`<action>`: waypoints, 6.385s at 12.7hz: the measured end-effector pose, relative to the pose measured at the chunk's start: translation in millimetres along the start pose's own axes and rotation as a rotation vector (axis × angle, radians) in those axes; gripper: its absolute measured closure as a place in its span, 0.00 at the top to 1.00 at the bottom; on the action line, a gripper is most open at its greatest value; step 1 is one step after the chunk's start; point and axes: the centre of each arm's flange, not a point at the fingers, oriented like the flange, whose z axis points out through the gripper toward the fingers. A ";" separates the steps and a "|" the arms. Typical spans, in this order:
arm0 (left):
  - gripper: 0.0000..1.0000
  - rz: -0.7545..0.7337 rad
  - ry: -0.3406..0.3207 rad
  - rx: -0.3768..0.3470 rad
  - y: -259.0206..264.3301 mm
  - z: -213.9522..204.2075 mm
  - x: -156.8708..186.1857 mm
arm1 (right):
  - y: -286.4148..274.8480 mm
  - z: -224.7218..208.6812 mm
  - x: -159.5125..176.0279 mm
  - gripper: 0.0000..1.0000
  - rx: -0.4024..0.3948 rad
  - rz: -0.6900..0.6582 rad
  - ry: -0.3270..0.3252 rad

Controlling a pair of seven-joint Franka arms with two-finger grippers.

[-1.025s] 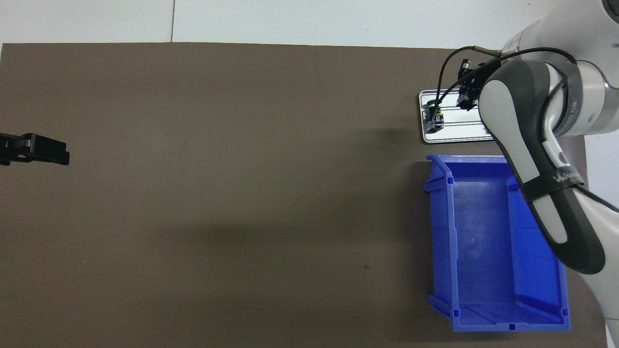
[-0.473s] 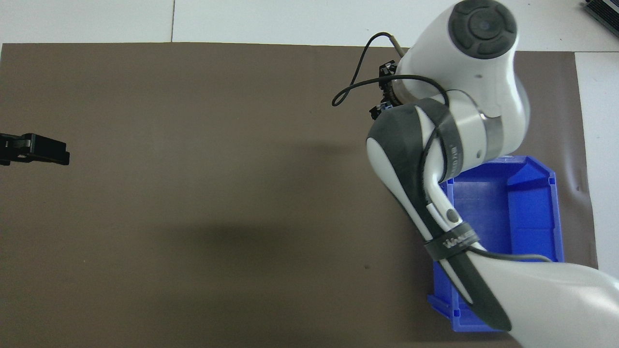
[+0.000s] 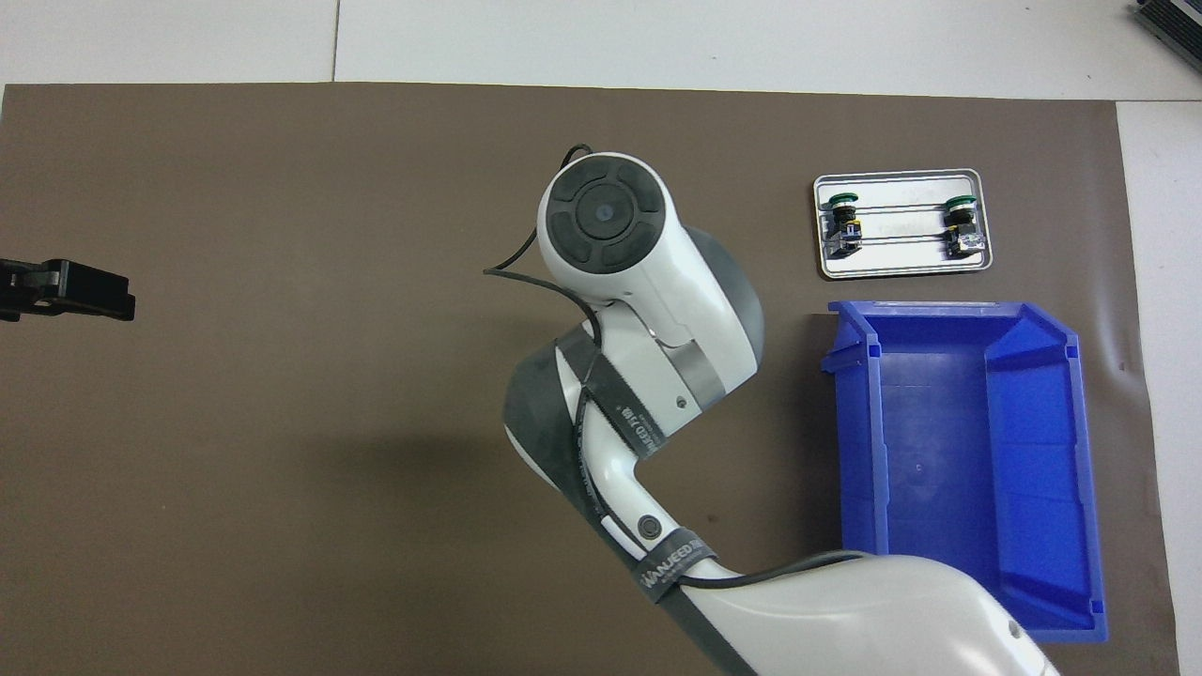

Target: Place and press button with both arms

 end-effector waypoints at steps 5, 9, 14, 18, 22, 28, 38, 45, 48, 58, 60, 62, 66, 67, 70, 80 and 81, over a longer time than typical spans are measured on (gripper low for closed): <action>1.00 0.000 0.000 0.000 0.0 0.0 0.0 | 50.8 57.5 -87.1 0.32 0.023 0.069 0.000; 1.00 0.000 0.000 0.000 0.0 0.0 0.0 | 76.8 68.3 -111.4 0.32 0.028 0.023 -0.005; 1.00 0.000 0.000 0.000 0.0 0.0 0.0 | 105.4 98.8 -118.4 0.32 0.017 -0.020 0.006; 1.00 0.011 -0.004 0.000 5.8 0.2 -0.4 | 120.6 103.3 -120.4 0.48 0.046 -0.062 0.010; 1.00 0.128 -0.002 0.000 66.0 -0.9 -3.2 | 126.6 81.3 -123.0 0.99 0.104 -0.158 0.047; 1.00 0.549 -0.003 -0.070 128.2 9.1 -14.7 | 59.6 -41.8 8.6 1.00 0.154 -0.334 0.044; 1.00 1.213 0.068 -0.080 283.4 153.4 -40.8 | -1.6 -124.8 317.3 1.00 0.021 -0.806 -0.008; 1.00 1.388 0.142 -0.075 318.0 237.4 -33.3 | 17.5 -128.3 455.7 1.00 -0.107 -1.139 -0.064; 1.00 1.402 0.128 -0.084 327.5 279.1 -29.6 | 21.9 -142.0 479.6 1.00 -0.088 -1.187 -0.053; 1.00 1.443 0.063 -0.097 322.6 316.1 -41.4 | 44.3 -217.4 474.7 1.00 -0.097 -1.409 -0.077; 1.00 1.445 0.055 -0.098 321.4 319.6 -43.7 | 44.9 -208.7 468.7 1.00 -0.112 -1.417 -0.094; 0.95 1.446 0.059 -0.097 320.4 323.5 -45.9 | 44.6 -206.8 458.3 1.00 -0.115 -1.432 -0.098; 0.75 1.447 0.068 -0.094 319.9 325.7 -46.8 | 45.5 -207.8 455.4 1.00 -0.113 -1.437 -0.098; 0.64 1.447 0.072 -0.093 320.1 325.4 -46.5 | 45.7 -207.5 454.8 1.00 -0.114 -1.438 -0.099; 0.41 1.456 0.080 -0.090 320.2 324.7 -45.7 | 45.9 -206.4 454.0 1.00 -0.116 -1.440 -0.101; 0.34 1.455 0.123 -0.075 313.3 311.8 -29.6 | 46.0 -206.2 454.0 1.00 -0.116 -1.440 -0.101; 0.34 1.441 0.136 -0.073 309.0 307.1 -22.6 | 46.0 -206.2 454.0 1.00 -0.116 -1.440 -0.101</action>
